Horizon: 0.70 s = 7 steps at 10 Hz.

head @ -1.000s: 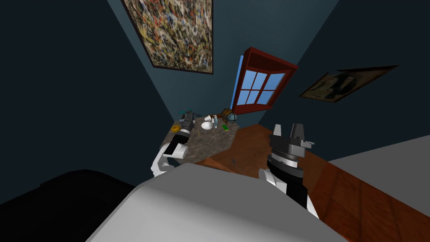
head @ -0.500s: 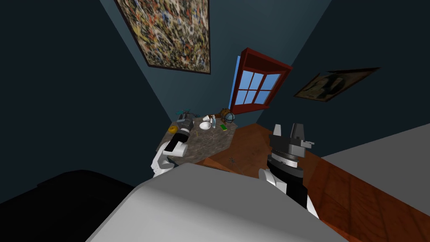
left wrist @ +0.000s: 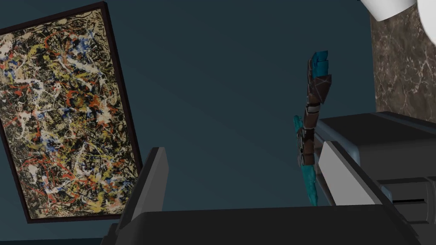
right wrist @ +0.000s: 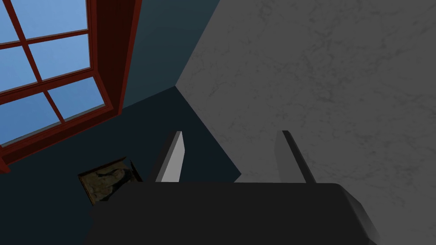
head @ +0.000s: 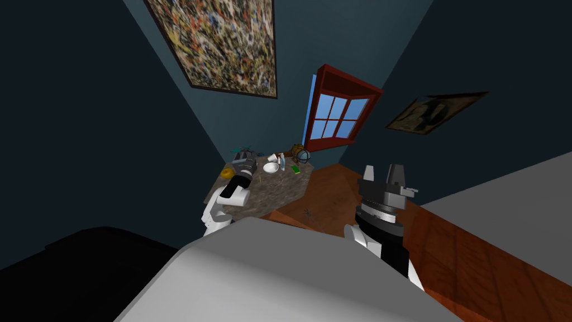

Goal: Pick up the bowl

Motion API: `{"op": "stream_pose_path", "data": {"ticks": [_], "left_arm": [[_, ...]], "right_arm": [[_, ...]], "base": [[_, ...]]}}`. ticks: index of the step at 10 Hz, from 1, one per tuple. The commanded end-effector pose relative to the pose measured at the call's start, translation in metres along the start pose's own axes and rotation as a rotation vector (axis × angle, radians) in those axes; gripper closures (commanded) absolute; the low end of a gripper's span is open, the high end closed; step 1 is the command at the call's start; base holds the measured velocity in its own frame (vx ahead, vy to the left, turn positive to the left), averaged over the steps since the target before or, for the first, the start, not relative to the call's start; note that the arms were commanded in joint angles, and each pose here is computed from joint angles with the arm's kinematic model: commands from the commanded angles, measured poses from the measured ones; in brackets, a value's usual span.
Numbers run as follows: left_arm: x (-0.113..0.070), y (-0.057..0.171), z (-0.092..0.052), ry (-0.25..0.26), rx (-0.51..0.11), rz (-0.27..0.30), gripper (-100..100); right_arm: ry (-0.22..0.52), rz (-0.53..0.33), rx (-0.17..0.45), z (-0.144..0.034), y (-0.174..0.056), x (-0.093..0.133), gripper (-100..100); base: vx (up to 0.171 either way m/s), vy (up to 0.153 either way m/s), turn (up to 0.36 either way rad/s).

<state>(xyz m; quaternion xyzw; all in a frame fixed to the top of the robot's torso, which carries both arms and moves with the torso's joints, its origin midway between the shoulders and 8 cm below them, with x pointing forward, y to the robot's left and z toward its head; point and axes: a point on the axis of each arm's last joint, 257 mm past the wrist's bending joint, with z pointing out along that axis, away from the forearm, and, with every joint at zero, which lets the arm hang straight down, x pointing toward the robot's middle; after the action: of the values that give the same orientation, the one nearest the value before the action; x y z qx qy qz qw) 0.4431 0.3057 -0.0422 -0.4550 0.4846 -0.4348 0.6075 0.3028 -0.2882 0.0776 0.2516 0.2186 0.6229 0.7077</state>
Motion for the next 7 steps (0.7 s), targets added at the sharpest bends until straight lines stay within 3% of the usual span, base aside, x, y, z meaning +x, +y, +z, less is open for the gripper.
{"op": "stream_pose_path", "data": {"ticks": [1, 7], "left_arm": [[-0.003, 0.01, 0.002, -0.009, -0.043, 0.005, -100], [-0.014, 0.038, 0.007, -0.04, -0.171, 0.016, -100]], "right_arm": [[0.0, 0.0, 0.0, 0.0, 0.0, 0.0, 0], [0.0, 0.0, 0.0, 0.0, 0.0, 0.0, 0]], "base": [[0.01, -0.013, -0.059], [0.01, -0.009, -0.048]]}}
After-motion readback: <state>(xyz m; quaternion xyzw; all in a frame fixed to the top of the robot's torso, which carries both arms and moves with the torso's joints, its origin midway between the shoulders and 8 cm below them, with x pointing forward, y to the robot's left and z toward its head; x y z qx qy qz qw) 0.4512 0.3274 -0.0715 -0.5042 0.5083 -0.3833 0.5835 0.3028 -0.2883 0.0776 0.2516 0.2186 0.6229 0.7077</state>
